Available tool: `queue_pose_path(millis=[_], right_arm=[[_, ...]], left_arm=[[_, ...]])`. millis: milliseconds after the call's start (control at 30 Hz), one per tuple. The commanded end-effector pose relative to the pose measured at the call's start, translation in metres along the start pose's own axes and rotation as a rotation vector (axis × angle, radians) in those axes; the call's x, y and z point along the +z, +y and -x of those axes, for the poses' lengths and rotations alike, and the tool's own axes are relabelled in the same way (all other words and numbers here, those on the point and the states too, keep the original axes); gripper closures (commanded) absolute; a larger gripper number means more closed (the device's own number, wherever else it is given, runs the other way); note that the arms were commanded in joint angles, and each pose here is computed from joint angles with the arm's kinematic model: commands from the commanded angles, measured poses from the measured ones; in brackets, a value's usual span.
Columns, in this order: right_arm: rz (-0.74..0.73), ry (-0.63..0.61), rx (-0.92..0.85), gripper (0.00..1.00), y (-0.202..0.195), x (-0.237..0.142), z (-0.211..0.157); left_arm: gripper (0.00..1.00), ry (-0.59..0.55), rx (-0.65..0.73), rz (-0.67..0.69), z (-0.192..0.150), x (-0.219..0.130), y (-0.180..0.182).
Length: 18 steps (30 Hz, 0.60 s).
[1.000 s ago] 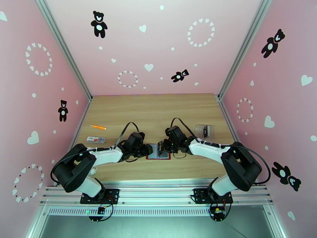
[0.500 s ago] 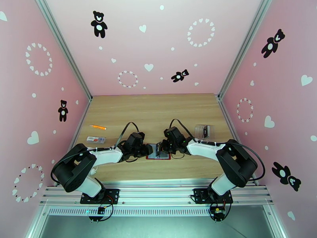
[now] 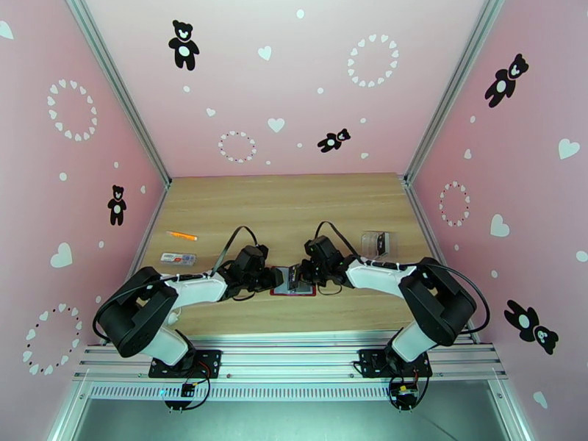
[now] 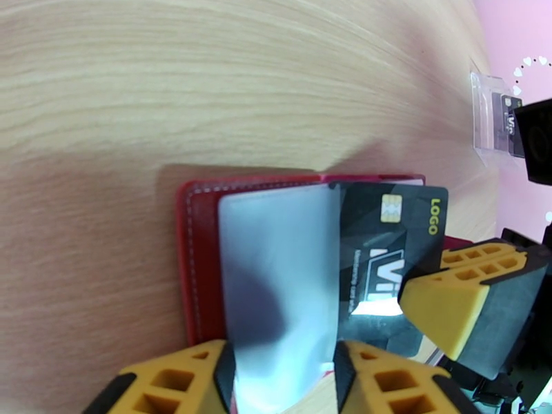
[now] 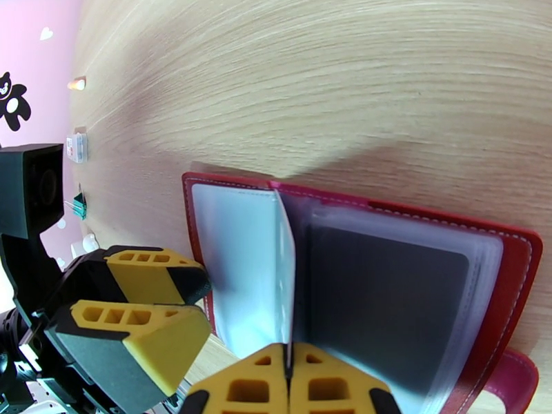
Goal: Put the credit cards into the card holder
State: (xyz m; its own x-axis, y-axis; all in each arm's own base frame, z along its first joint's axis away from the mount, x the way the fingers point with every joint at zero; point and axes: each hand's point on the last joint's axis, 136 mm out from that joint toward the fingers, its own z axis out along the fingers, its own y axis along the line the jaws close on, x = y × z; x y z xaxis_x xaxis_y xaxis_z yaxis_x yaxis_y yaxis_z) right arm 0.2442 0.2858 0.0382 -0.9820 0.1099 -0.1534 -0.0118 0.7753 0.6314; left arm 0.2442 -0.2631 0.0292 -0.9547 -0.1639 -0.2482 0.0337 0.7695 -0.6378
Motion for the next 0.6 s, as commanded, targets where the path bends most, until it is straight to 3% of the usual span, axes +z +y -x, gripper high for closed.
queue_pose_path(millis=[0,200,567], right_arm=[[-0.083,0.053,0.011,0.97,-0.0226,0.008,-0.0158],[-0.103,0.053,-0.003,0.84,-0.0233,0.0065,-0.0145],[-0.141,0.058,-0.019,0.76,-0.0243,0.0056,-0.012]], left_arm=[[0.56,0.025,-0.003,0.106,-0.0093,-0.0036,0.025],[0.56,0.028,0.0,0.116,-0.0098,-0.0032,0.0275],[0.55,0.025,0.0,0.11,-0.0097,-0.0042,0.026]])
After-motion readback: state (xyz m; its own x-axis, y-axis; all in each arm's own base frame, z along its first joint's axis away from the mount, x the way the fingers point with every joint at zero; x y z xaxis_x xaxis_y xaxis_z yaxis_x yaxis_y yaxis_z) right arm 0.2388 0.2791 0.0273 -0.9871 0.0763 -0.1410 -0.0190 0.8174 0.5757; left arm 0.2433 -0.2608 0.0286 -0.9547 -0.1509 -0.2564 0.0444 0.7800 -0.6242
